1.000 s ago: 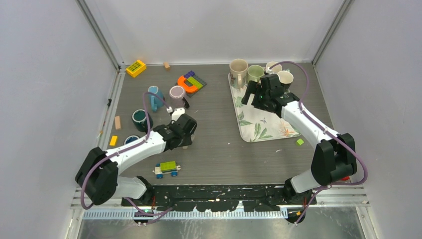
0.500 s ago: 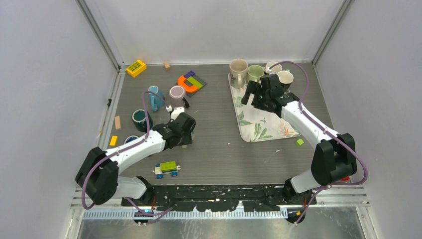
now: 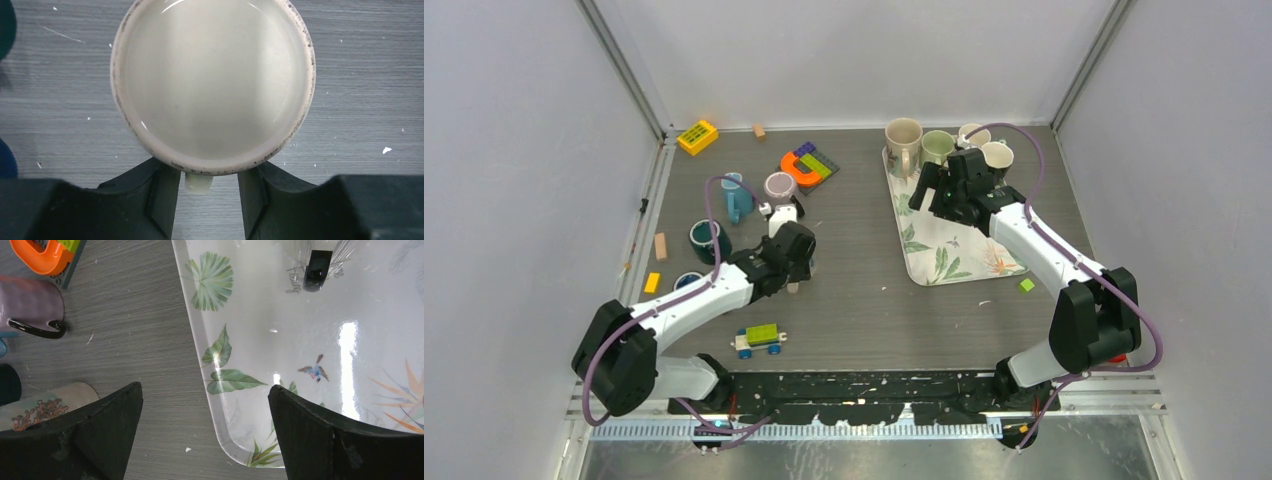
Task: Turn the mug right side up
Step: Turn over the cup at the center of the board.
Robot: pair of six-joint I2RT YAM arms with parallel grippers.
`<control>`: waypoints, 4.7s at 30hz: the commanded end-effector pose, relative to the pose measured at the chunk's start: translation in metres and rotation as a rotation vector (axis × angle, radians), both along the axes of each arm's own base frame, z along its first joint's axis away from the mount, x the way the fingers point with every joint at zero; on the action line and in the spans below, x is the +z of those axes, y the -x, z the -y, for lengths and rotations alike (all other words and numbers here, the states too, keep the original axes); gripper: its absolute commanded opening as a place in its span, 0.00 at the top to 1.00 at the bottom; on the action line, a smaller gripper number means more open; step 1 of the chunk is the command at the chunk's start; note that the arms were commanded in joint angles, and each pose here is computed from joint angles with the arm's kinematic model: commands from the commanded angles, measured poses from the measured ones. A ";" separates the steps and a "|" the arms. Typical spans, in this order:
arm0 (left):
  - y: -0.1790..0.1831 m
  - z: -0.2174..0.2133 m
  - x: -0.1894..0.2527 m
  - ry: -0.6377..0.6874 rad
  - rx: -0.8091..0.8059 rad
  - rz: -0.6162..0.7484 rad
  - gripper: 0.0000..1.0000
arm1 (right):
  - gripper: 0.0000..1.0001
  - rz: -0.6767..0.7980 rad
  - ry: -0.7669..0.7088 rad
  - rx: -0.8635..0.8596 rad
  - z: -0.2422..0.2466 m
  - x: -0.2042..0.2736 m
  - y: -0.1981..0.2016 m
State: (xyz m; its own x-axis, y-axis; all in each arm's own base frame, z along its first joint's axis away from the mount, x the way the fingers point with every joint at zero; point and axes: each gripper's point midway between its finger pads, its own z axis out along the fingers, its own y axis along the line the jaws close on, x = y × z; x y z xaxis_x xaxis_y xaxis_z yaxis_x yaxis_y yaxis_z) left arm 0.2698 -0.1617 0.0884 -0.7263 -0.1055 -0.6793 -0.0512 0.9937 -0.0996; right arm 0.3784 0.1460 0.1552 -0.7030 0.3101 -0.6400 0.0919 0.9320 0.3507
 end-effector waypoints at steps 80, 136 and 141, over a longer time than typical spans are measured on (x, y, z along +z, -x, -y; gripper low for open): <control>-0.053 0.009 0.107 0.099 0.057 0.313 1.00 | 0.00 0.080 -0.188 0.093 -0.041 0.048 0.010; -0.105 0.096 0.267 1.230 -0.083 0.341 1.00 | 0.30 0.100 -1.179 0.593 -0.190 0.144 0.046; -0.103 0.101 0.264 1.282 -0.094 0.320 1.00 | 0.36 0.111 -1.208 0.599 -0.194 0.152 0.041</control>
